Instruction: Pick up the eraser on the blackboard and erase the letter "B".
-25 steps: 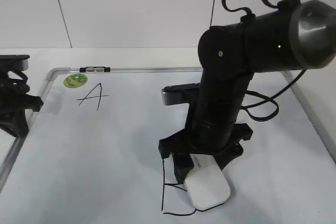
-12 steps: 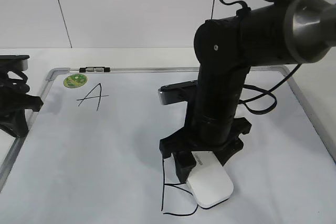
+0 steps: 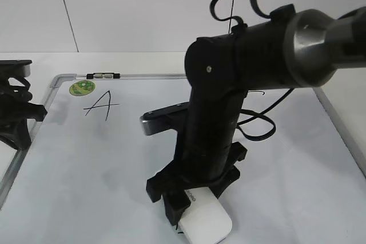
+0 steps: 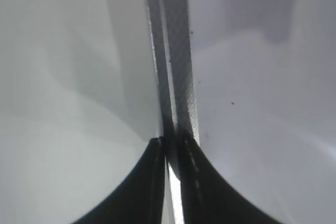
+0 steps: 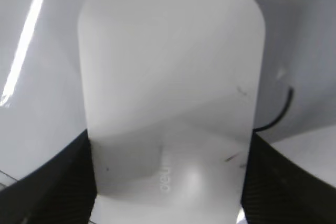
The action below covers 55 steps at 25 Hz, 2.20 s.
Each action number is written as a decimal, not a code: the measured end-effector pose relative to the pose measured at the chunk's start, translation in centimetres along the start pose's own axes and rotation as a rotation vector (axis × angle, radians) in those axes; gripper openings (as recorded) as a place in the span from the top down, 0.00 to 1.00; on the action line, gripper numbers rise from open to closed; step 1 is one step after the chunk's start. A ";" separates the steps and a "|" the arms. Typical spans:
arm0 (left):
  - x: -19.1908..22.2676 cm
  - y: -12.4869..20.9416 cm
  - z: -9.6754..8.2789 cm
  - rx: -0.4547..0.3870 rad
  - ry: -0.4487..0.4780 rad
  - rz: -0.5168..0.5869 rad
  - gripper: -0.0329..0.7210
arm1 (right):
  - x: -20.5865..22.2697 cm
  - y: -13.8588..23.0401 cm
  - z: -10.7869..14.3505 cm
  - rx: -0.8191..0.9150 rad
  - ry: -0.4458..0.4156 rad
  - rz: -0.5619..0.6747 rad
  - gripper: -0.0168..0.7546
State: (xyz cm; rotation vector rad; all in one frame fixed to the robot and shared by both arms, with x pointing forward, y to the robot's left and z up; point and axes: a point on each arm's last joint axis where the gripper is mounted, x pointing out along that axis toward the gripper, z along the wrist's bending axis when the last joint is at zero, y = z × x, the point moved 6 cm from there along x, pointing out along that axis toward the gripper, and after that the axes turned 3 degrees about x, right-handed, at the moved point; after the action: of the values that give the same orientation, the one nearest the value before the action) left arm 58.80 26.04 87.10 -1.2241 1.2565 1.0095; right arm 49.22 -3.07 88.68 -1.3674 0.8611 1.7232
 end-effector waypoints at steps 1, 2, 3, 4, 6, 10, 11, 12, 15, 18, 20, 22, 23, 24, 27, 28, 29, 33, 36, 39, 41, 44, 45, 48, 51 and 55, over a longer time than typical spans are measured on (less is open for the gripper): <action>0.0 0.0 0.0 -0.003 0.003 0.000 0.89 | 0.2 0.2 0.7 -0.025 0.005 0.001 0.23; 0.0 0.0 0.0 -0.003 0.003 0.000 0.89 | 0.4 0.4 1.3 -0.050 0.012 0.004 0.23; 0.0 0.0 0.0 -0.003 0.003 0.000 0.89 | 0.5 0.6 1.8 -0.072 0.019 0.006 0.23; 0.0 0.0 0.0 -0.003 0.003 0.000 0.89 | 0.7 0.9 2.3 -0.099 0.031 0.008 0.23; 0.0 0.0 -0.1 -0.004 0.005 -0.001 0.89 | 0.8 1.1 2.9 -0.142 0.056 0.008 0.23; 0.0 0.0 -0.1 -0.004 0.004 -0.002 0.89 | 1.1 1.1 2.7 -0.145 0.101 0.016 0.23; 0.0 0.0 -0.1 -0.004 0.004 -0.002 0.89 | 1.0 1.0 2.6 -0.141 0.114 0.014 0.23; 0.0 0.0 -0.1 -0.006 0.006 -0.002 0.89 | 1.1 1.1 2.5 -0.133 0.132 0.017 0.23; 0.0 -0.1 -0.1 -0.007 0.007 -0.004 0.89 | 0.9 0.9 1.5 -0.104 0.209 0.011 0.23; 0.0 -0.1 -0.1 -0.007 0.007 -0.004 0.89 | 0.6 0.6 0.7 -0.100 0.269 -0.005 0.23; 0.0 -0.1 -0.1 -0.007 0.007 -0.004 0.89 | 0.6 0.5 0.4 -0.095 0.278 -0.012 0.23; 0.0 -0.1 -0.1 -0.007 0.007 -0.004 0.89 | 0.4 0.0 -0.4 -0.076 0.277 -0.026 0.24; 0.0 -0.1 -0.1 -0.007 0.007 -0.004 0.89 | 0.2 -0.3 -1.0 -0.057 0.275 -0.035 0.24; 0.0 -0.1 -0.1 -0.007 0.007 -0.004 0.89 | 0.1 -0.6 -1.6 -0.040 0.273 -0.043 0.24; 0.0 -0.1 -0.1 -0.007 0.007 -0.004 0.89 | -0.5 -1.5 -4.4 0.039 0.265 -0.068 0.24; 0.0 -0.1 -0.1 -0.007 0.007 -0.004 0.89 | -0.7 -1.8 -5.5 0.074 0.259 -0.075 0.24; 0.0 -0.1 -0.1 -0.007 0.007 -0.004 0.89 | -1.0 -2.1 -6.7 0.111 0.254 -0.081 0.24; 0.0 -0.1 -0.1 -0.007 0.007 -0.004 0.89 | -1.8 -2.5 -10.4 0.216 0.249 -0.097 0.24; 0.0 -0.1 -0.1 -0.007 0.007 -0.004 0.89 | -1.9 -2.5 -10.8 0.224 0.243 -0.097 0.24; 0.0 -0.1 -0.1 -0.007 0.007 -0.004 0.89 | -1.7 -2.5 -9.9 0.190 0.201 -0.090 0.24; 0.0 -0.1 -0.1 -0.006 0.006 -0.004 0.89 | -1.5 -2.6 -9.0 0.144 0.171 -0.089 0.24; 0.0 0.0 -0.1 -0.005 0.005 -0.002 0.89 | -0.9 -2.3 -5.8 0.080 0.109 -0.074 0.24; 0.0 0.0 -0.1 -0.005 0.005 -0.002 0.89 | -0.5 -2.1 -4.5 0.051 0.099 -0.066 0.24; 0.0 0.0 -0.1 -0.005 0.005 -0.002 0.89 | 0.2 -1.3 -0.9 -0.036 0.088 -0.043 0.24; 0.0 0.0 -0.1 -0.005 0.005 -0.002 0.89 | 0.8 -0.2 2.5 -0.123 0.083 -0.009 0.24; 0.0 0.0 -0.1 -0.005 0.005 -0.002 0.89 | 1.1 0.6 6.0 -0.191 0.058 0.018 0.24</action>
State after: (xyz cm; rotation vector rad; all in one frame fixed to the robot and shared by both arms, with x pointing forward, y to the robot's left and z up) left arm 58.83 25.97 87.09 -1.2317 1.2573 1.0093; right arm 45.76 2.00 88.86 -1.5456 0.7568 1.8255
